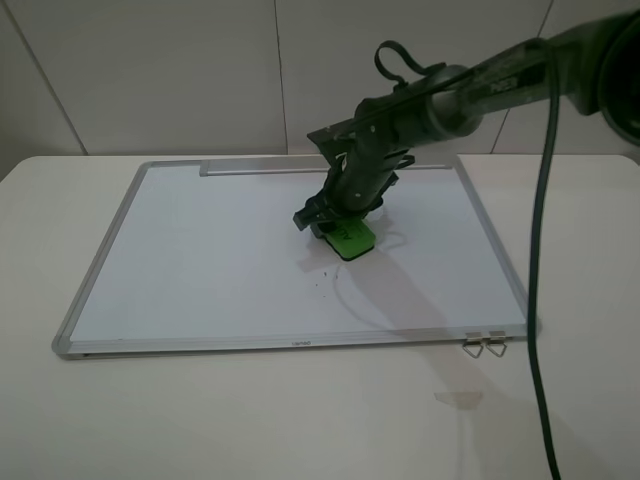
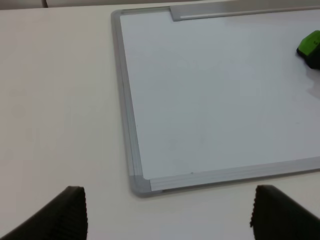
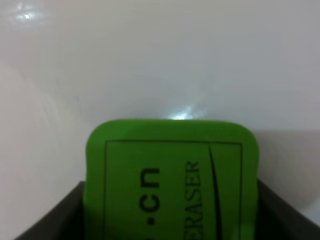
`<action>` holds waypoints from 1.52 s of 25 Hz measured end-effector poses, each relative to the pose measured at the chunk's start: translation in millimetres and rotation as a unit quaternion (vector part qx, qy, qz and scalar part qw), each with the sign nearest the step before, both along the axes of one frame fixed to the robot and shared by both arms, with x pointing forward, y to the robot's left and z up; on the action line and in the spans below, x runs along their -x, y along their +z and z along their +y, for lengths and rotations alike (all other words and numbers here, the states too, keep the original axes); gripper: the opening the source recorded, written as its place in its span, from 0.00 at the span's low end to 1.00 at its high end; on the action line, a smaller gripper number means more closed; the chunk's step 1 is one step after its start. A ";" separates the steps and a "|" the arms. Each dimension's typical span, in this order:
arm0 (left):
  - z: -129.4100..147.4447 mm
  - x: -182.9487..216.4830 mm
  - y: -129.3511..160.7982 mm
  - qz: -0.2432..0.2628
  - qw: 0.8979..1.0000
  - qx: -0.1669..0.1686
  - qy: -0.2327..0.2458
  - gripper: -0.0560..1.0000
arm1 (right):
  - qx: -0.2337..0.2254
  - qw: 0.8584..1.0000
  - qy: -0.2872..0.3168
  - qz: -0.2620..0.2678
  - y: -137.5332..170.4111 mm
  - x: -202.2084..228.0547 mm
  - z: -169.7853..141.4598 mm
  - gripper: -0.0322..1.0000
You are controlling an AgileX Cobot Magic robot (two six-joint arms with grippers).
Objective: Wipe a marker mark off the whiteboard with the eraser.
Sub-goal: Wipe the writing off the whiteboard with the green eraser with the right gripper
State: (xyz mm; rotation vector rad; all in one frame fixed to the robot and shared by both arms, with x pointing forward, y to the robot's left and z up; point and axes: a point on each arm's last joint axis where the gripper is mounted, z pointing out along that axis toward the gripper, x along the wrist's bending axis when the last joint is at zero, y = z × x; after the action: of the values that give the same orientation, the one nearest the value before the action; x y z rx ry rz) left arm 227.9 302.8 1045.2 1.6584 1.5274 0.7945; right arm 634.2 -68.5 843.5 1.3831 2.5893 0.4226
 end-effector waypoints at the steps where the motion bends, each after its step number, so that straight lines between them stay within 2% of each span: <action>1: 0.0 0.0 0.0 0.000 1.000 0.000 0.000 0.70 | 0.000 1.000 0.006 0.000 0.0 3.1 5.1 0.61; 9: 0.0 0.0 0.0 0.000 1.000 0.000 0.000 0.70 | -0.001 0.997 0.080 -0.002 -0.4 41.5 60.3 0.61; 33: 0.0 0.0 0.0 0.000 1.000 0.000 0.000 0.70 | -0.001 0.997 0.081 -0.005 -5.5 50.2 53.8 0.61; 38: 0.0 0.0 0.0 0.000 1.000 0.000 0.000 0.70 | 0.014 0.996 0.085 0.014 -0.2 55.3 49.4 0.61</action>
State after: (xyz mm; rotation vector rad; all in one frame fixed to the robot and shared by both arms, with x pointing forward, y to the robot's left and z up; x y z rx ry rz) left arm 227.9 302.8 1045.2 1.6584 1.5274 0.7945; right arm 579.0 -19.1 843.3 1.1731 2.7347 0.3922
